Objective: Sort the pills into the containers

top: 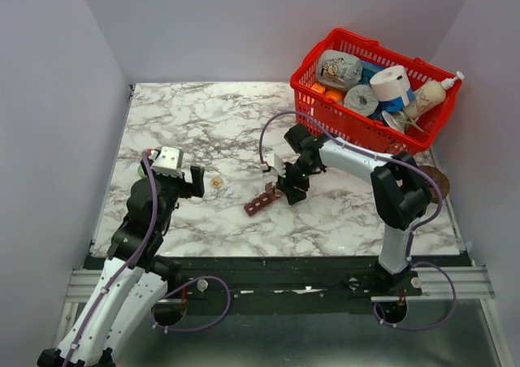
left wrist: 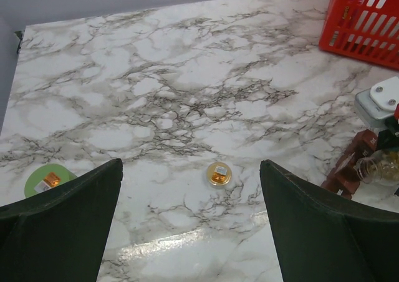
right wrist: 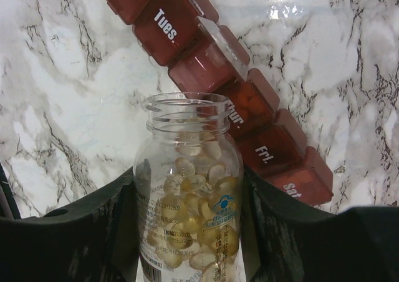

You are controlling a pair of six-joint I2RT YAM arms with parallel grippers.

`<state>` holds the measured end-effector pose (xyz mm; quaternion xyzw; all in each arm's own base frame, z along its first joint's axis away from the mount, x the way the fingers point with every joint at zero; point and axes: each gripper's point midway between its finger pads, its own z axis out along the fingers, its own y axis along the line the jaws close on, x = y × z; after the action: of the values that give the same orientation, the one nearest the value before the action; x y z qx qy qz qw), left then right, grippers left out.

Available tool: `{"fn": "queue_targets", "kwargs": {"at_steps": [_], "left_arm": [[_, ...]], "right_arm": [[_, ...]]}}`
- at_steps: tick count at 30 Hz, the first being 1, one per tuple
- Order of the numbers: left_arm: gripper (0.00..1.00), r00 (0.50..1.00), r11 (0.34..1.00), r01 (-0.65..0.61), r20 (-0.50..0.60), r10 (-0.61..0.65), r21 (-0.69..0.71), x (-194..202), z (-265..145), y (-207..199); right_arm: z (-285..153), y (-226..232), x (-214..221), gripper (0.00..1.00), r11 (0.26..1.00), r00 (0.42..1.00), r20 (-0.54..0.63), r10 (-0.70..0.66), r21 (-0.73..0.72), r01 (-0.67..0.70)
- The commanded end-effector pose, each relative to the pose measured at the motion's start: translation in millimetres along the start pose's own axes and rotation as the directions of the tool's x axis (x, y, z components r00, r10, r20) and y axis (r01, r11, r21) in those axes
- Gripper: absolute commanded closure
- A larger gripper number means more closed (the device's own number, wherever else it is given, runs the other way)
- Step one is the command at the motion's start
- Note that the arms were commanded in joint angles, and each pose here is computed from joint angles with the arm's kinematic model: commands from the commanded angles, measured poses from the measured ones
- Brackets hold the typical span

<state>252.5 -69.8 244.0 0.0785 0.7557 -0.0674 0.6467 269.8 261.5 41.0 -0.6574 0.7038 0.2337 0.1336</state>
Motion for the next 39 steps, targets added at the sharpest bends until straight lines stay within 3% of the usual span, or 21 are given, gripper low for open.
{"fn": "queue_targets", "kwargs": {"at_steps": [1, 11, 39], "left_arm": [[0.01, 1.0, 0.999, -0.003, 0.015, 0.003, -0.046, -3.1, -2.2, 9.3], [0.01, 1.0, 0.999, -0.003, 0.017, 0.003, -0.037, -3.1, -1.9, 7.6], [0.01, 1.0, 0.999, -0.003, 0.03, 0.004, -0.038, -6.2, -3.3, 8.3]], "right_arm": [[2.2, -5.7, -2.4, 0.91, 1.0, 1.0, -0.025, -0.007, 0.019, 0.008], [-9.7, -3.5, -17.2, 0.91, 1.0, 1.0, 0.01, 0.0, 0.021, 0.0], [-0.7, -4.4, -8.7, 0.91, 0.997, 0.994, -0.103, 0.02, 0.078, -0.012]]}}
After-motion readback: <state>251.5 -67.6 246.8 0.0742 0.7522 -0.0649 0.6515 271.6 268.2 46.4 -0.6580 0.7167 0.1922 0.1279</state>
